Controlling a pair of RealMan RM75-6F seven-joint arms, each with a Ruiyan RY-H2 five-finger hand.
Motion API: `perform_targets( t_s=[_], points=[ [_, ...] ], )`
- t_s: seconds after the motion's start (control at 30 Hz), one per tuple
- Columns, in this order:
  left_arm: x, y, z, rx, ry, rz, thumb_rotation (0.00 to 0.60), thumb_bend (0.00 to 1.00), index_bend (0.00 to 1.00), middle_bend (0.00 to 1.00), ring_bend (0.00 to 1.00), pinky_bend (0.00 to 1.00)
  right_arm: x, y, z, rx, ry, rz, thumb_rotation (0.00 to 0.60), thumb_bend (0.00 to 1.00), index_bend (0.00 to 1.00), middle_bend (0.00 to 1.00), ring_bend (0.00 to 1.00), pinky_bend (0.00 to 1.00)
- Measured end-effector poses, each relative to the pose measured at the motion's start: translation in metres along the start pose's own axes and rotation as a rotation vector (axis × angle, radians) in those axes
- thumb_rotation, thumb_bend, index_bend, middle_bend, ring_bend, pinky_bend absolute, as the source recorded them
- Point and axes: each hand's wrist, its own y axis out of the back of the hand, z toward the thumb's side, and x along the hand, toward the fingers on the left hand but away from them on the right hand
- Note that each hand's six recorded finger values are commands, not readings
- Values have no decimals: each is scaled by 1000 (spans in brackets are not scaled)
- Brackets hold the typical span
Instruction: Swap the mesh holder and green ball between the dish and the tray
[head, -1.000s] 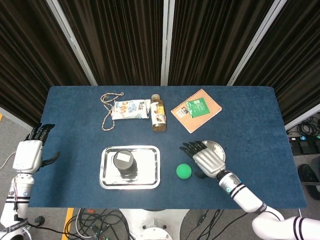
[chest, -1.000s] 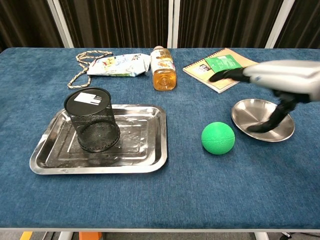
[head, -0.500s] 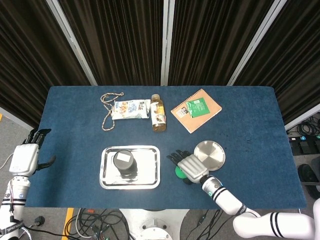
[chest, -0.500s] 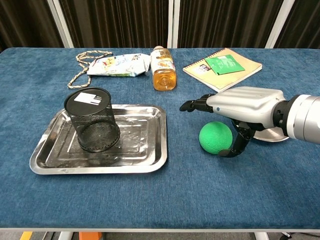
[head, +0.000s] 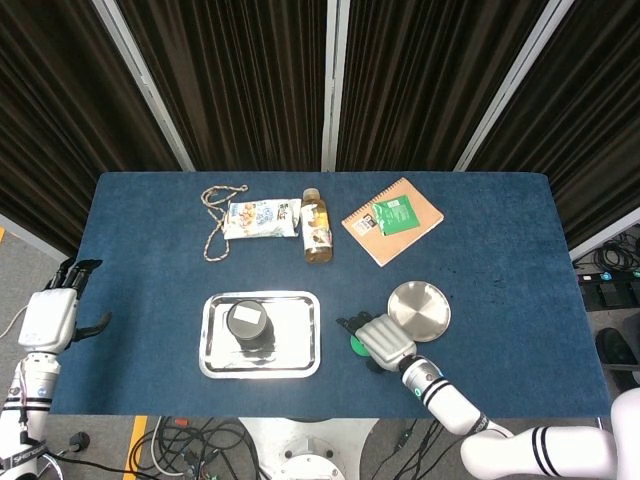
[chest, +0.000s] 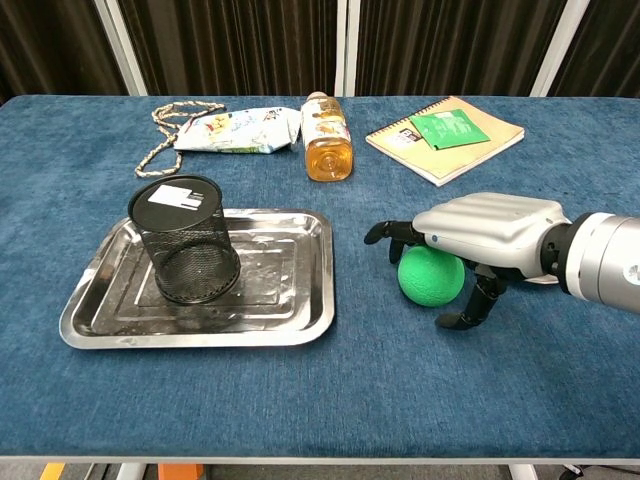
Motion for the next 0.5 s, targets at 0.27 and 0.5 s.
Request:
perform_targets(
  t_s=[0.27, 0.5],
  points=[
    [1, 0, 0, 3, -1, -1, 600, 224, 145, 120, 45, 263, -1, -2, -1, 2, -12, -13, 600, 272, 297, 337, 284, 544],
    [0, 0, -1, 2, 4, 0, 600, 224, 145, 120, 45, 263, 0, 3, -2, 1, -18, -40, 600, 347, 376, 386, 352, 597]
  ],
)
